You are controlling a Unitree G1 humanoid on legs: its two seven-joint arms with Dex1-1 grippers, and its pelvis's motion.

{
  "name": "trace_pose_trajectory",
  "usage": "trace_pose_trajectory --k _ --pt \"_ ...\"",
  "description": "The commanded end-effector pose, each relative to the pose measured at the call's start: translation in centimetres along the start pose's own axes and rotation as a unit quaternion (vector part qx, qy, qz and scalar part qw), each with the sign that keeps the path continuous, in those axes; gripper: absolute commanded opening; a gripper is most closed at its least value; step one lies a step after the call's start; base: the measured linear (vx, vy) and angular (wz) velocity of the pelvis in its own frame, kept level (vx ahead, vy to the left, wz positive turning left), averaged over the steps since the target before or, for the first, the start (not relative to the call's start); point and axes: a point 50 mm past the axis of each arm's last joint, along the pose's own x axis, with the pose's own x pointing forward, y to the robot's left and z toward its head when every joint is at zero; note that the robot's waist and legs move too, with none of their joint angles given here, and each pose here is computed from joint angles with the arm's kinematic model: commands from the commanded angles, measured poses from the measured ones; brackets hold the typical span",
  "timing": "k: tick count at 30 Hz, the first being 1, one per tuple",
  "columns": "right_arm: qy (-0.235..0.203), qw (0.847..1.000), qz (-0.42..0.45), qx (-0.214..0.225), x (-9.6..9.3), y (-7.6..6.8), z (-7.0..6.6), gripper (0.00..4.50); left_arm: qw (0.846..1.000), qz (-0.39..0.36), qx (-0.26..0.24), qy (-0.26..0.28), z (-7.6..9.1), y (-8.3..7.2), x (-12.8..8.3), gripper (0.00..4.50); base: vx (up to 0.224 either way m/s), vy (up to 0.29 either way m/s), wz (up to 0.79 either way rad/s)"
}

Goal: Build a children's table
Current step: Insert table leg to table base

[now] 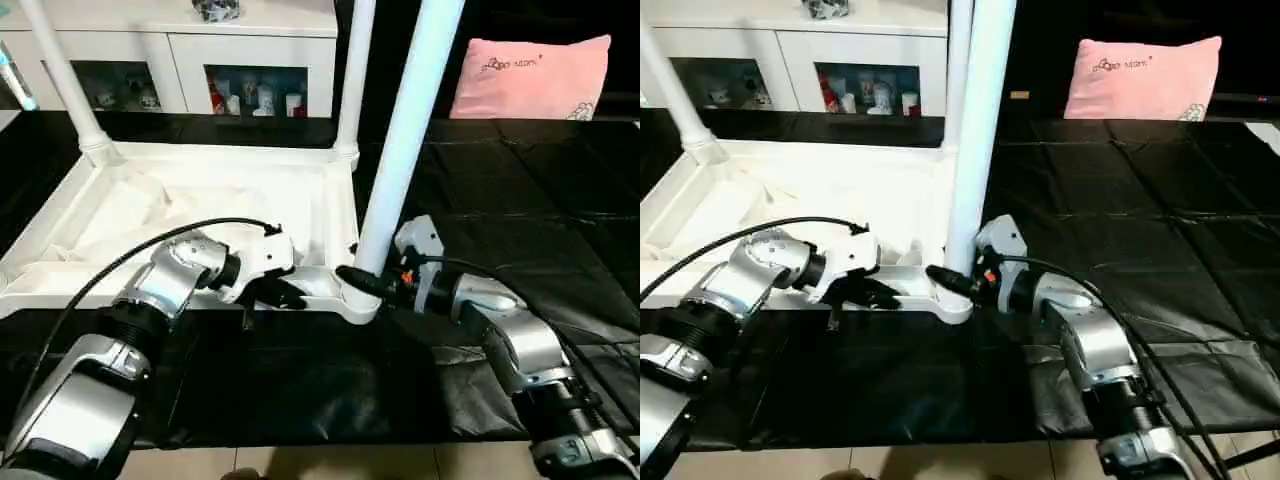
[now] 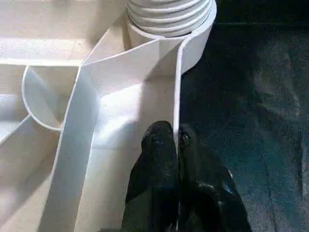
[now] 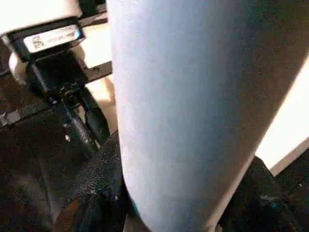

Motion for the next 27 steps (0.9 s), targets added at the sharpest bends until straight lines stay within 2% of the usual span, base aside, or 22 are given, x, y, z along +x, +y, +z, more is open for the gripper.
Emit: trace_pose_trajectory --k 1,6,13,15,16,17,18,19,23,24,27 --pt "0.001 1.000 -0.005 0.030 0.2 -0.3 -0.9 1.95 0.998 0.056 -0.007 -0.031 1.3 1.3 -0.6 0.00 0.000 0.000 0.00" --pt "-0.015 0.998 -0.028 0.054 -0.3 -1.0 -1.6 1.95 0.996 0.079 -0.010 -0.041 1.8 2.0 -0.8 0.00 0.000 0.000 0.00" --pt "-0.071 0.985 -0.090 0.133 -1.7 -1.7 -3.8 1.95 0.996 0.084 -0.011 -0.038 1.7 2.1 -0.9 0.00 0.000 0.000 0.00" --pt "-0.080 0.982 -0.095 0.142 -1.9 -1.6 -4.0 1.95 0.996 0.085 -0.012 -0.038 1.7 2.1 -0.9 0.00 0.000 0.000 0.00" --pt "-0.091 0.978 -0.106 0.153 -2.3 -1.2 -5.0 1.95 0.995 0.090 -0.013 -0.040 1.7 2.2 -0.9 0.00 0.000 0.000 0.00" --pt "-0.091 0.978 -0.106 0.153 -2.3 -1.2 -5.0 1.95 0.995 0.090 -0.013 -0.040 1.7 2.2 -0.9 0.00 0.000 0.000 0.00" --pt "-0.095 0.977 -0.111 0.155 -2.6 -0.6 -5.9 1.95 0.994 0.095 -0.015 -0.042 1.7 2.3 -0.9 0.00 0.000 0.000 0.00" --pt "-0.093 0.978 -0.110 0.151 -3.0 0.1 -6.7 1.95 0.994 0.099 -0.016 -0.044 1.7 2.4 -0.9 0.00 0.000 0.000 0.00" --pt "-0.079 0.983 -0.102 0.134 -3.3 0.7 -7.3 1.95 0.993 0.106 -0.017 -0.045 1.7 2.4 -1.0 0.00 0.000 0.000 0.00" --pt "-0.053 0.990 -0.090 0.099 -3.7 1.2 -7.8 1.95 0.993 0.110 -0.018 -0.047 1.6 2.5 -1.0 0.00 0.000 0.000 0.00" --pt "-0.020 0.995 -0.071 0.061 -3.9 1.6 -8.2 1.95 0.992 0.112 -0.017 -0.048 1.6 2.4 -1.0 0.00 0.000 0.000 0.00"
